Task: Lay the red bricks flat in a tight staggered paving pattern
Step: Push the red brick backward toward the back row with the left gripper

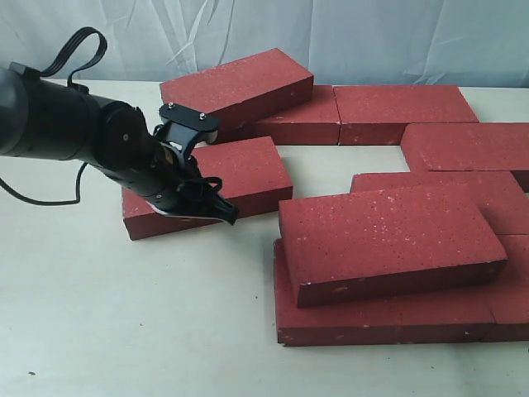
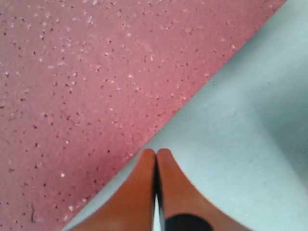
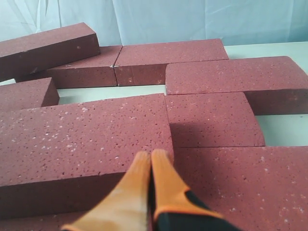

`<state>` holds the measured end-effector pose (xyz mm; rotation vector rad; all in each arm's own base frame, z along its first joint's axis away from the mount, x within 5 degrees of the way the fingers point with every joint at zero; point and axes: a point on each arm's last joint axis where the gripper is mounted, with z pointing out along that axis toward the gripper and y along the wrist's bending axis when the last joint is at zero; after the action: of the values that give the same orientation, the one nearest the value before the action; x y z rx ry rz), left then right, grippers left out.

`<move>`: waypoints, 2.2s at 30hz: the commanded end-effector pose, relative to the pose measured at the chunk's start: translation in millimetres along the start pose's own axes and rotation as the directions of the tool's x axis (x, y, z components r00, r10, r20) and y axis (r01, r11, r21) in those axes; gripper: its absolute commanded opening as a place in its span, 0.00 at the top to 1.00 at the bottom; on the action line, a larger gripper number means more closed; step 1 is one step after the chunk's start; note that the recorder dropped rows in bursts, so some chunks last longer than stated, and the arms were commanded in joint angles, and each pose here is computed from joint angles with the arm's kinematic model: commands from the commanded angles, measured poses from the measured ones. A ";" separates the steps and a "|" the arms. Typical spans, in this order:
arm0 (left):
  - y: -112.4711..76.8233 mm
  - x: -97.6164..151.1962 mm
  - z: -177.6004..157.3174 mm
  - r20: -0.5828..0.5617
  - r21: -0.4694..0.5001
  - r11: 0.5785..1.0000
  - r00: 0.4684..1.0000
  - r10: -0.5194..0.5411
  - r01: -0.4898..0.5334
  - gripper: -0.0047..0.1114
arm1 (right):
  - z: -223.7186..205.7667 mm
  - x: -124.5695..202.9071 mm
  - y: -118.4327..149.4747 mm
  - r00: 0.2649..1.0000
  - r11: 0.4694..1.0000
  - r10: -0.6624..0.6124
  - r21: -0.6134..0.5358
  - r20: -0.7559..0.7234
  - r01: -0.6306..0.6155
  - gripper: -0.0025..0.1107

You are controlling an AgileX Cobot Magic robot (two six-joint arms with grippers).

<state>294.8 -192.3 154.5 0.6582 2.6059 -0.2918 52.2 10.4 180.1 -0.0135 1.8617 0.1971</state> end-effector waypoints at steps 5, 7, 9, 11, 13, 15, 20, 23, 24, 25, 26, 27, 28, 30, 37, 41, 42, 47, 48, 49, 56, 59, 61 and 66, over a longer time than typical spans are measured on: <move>-4.4 -12.4 -34.3 0.007 0.021 1.000 1.000 0.004 -0.004 0.96 | -0.2 -1.2 -0.4 1.000 1.000 0.001 0.006 0.020 -0.001 0.98; -5.4 -12.6 -41.7 -0.001 0.026 1.000 1.000 0.006 -0.006 0.96 | -0.2 -1.2 -0.4 1.000 1.000 0.001 0.006 0.020 -0.001 0.98; -6.2 -11.5 -48.3 -0.013 0.030 1.000 1.000 0.008 -0.008 0.96 | -0.2 -1.2 -0.4 1.000 1.000 0.001 0.006 0.020 -0.001 0.98; -6.8 -8.0 -50.9 -0.051 0.035 0.999 0.999 0.010 -0.009 0.96 | -0.2 -1.2 -0.4 1.000 1.000 0.001 0.006 0.020 -0.001 0.98; -7.3 -4.6 -51.1 -0.089 0.040 0.999 0.996 0.008 -0.005 0.96 | -0.2 -1.2 -0.4 1.000 1.000 0.001 0.006 0.020 -0.001 0.98; -7.3 -2.0 -50.8 -0.108 0.041 0.999 0.994 0.009 -0.004 0.96 | -0.2 -1.2 -0.4 1.000 1.000 0.001 0.006 0.020 -0.001 0.98; -6.0 3.5 -42.4 -0.127 0.037 0.999 0.992 0.005 0.000 0.96 | -0.2 -1.2 -0.4 1.000 1.000 0.001 0.006 0.020 -0.001 0.98; -4.8 8.6 -30.5 -0.165 0.034 0.999 0.986 0.002 0.004 0.96 | -0.2 -1.2 -0.4 1.000 1.000 0.001 0.006 0.020 -0.001 0.98; -4.4 10.2 -25.7 -0.180 0.032 0.999 0.984 0.001 0.005 0.96 | -0.2 -1.2 -0.4 1.000 1.000 0.001 0.006 0.020 -0.001 0.98; -3.9 11.2 -21.5 -0.187 0.031 1.000 0.982 0.000 0.006 0.96 | -0.2 -1.1 -0.4 1.000 1.000 0.000 0.006 0.018 0.000 0.98; -3.6 11.6 -18.3 -0.190 0.029 1.000 0.982 -0.001 0.007 0.96 | -0.2 -1.1 -0.4 1.000 1.000 0.000 0.006 0.018 0.000 0.98; -3.2 12.4 -14.4 -0.195 0.027 1.000 0.981 -0.003 0.008 0.96 | -0.2 -1.1 -0.4 1.000 1.000 0.000 0.006 0.018 0.000 0.98; -2.7 12.9 -10.4 -0.196 0.025 1.000 0.981 -0.004 0.009 0.96 | -0.2 -1.1 -0.4 1.000 1.000 0.000 0.006 0.018 0.000 0.98; -1.6 12.9 -3.1 -0.187 0.020 1.000 0.982 -0.004 0.008 0.96 | -0.2 -1.1 -0.4 1.000 1.000 0.000 0.006 0.018 0.000 0.98; 3.2 7.1 12.5 -0.100 -0.011 1.000 0.995 0.028 -0.029 0.96 | -0.2 -1.1 -0.4 1.000 1.000 0.000 0.006 0.018 0.000 0.98; 5.8 2.0 17.8 -0.037 -0.035 0.996 0.996 0.079 -0.080 0.96 | -0.2 -1.1 -0.4 1.000 1.000 0.000 0.006 0.018 0.000 0.98; 6.5 1.3 19.6 -0.027 -0.042 0.995 0.995 0.095 -0.096 0.96 | -0.2 -1.1 -0.4 1.000 1.000 0.000 0.006 0.018 0.000 0.98; 7.8 -0.8 25.5 0.007 -0.054 0.991 0.992 0.122 -0.122 0.96 | -0.2 -1.1 -0.4 1.000 1.000 0.000 0.006 0.018 0.000 0.98; 7.7 -2.2 25.5 0.023 -0.055 0.991 0.992 0.123 -0.121 0.96 | -0.2 -1.1 -0.4 1.000 1.000 0.000 0.006 0.018 0.000 0.98; 7.8 -3.5 25.5 0.037 -0.058 0.990 0.991 0.128 -0.126 0.96 | -0.2 -1.1 -0.4 1.000 1.000 0.000 0.006 0.018 0.000 0.98; 9.5 -7.4 25.9 0.070 -0.089 0.972 0.972 0.226 -0.220 0.96 | -0.2 -1.1 -0.3 1.000 1.000 0.002 0.005 0.018 -0.002 0.98; 10.2 -4.9 26.0 0.040 -0.090 0.968 0.971 0.237 -0.233 0.96 | -0.2 -1.1 -0.3 1.000 1.000 0.002 0.005 0.018 -0.002 0.98; 11.4 -2.5 26.0 0.008 -0.097 0.959 0.964 0.267 -0.265 0.96 | -0.2 -1.1 -0.3 1.000 1.000 0.002 0.005 0.018 -0.002 0.98; 20.6 0.8 25.0 -0.086 -0.153 0.867 0.880 0.467 -0.475 0.96 | -0.2 -1.1 -0.3 1.000 1.000 0.002 0.005 0.018 -0.002 0.98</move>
<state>311.7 -187.4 132.6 1.1172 2.4013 0.0188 52.2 10.4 180.2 -0.0134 1.8610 0.1970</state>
